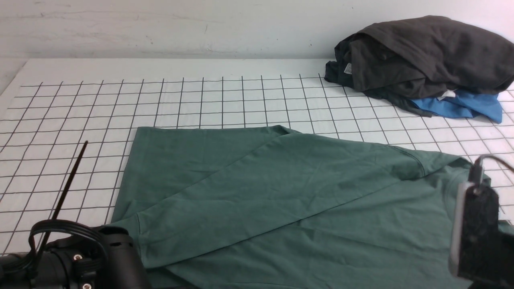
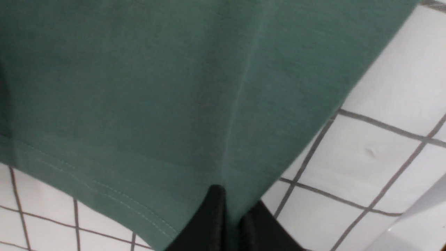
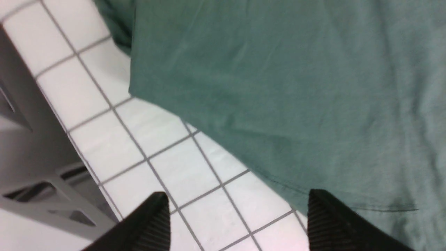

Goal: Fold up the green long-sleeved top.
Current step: Use both arms simultaneously to clamp the lower edge of the clothing fabric

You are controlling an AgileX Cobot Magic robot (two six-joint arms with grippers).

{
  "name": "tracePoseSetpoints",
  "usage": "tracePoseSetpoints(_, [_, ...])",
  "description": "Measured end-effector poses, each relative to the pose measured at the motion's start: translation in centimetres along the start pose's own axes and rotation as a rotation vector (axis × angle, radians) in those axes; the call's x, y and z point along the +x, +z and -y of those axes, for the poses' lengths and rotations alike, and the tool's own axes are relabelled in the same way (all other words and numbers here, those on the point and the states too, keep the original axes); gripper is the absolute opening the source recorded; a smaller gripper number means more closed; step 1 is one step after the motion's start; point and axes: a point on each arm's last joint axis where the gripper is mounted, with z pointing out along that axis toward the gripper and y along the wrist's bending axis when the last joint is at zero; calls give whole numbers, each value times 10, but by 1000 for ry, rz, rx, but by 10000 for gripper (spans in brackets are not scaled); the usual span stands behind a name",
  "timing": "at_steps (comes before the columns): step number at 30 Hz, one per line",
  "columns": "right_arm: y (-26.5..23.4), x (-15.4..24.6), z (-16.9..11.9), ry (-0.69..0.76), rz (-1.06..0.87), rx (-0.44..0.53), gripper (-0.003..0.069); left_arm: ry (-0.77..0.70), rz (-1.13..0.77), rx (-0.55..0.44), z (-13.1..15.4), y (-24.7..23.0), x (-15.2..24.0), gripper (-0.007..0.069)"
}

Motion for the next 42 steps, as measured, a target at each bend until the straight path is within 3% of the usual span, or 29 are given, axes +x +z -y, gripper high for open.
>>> tracePoseSetpoints(1, [15,8,-2,-40,-27,15,559,-2,1,4,0,0,0,10])
tracePoseSetpoints(3, [26,15,-2,-68,-49,44,579,-3,4,4,0,0,0,13])
tracePoseSetpoints(10, [62,29,12,-124,-174,182,578,-14,43,16,1,0,-4,13])
tracePoseSetpoints(25, [101,17,26,-218,-251,163,541,-16,59,14,1,0,-5,13])
tracePoseSetpoints(34, [113,15,28,-251,-270,150,318,-17,62,14,1,0,-6,13])
tracePoseSetpoints(36, [113,14,29,-251,-272,150,192,-17,63,14,1,0,-6,13])
tracePoseSetpoints(37, [112,14,29,-250,-272,150,182,-18,63,14,1,0,-6,13])
tracePoseSetpoints(39, [108,11,31,-253,-266,162,62,-31,64,13,1,0,-6,13])
tracePoseSetpoints(42, [98,4,36,-264,-248,184,15,-57,54,9,-1,-2,-6,13])
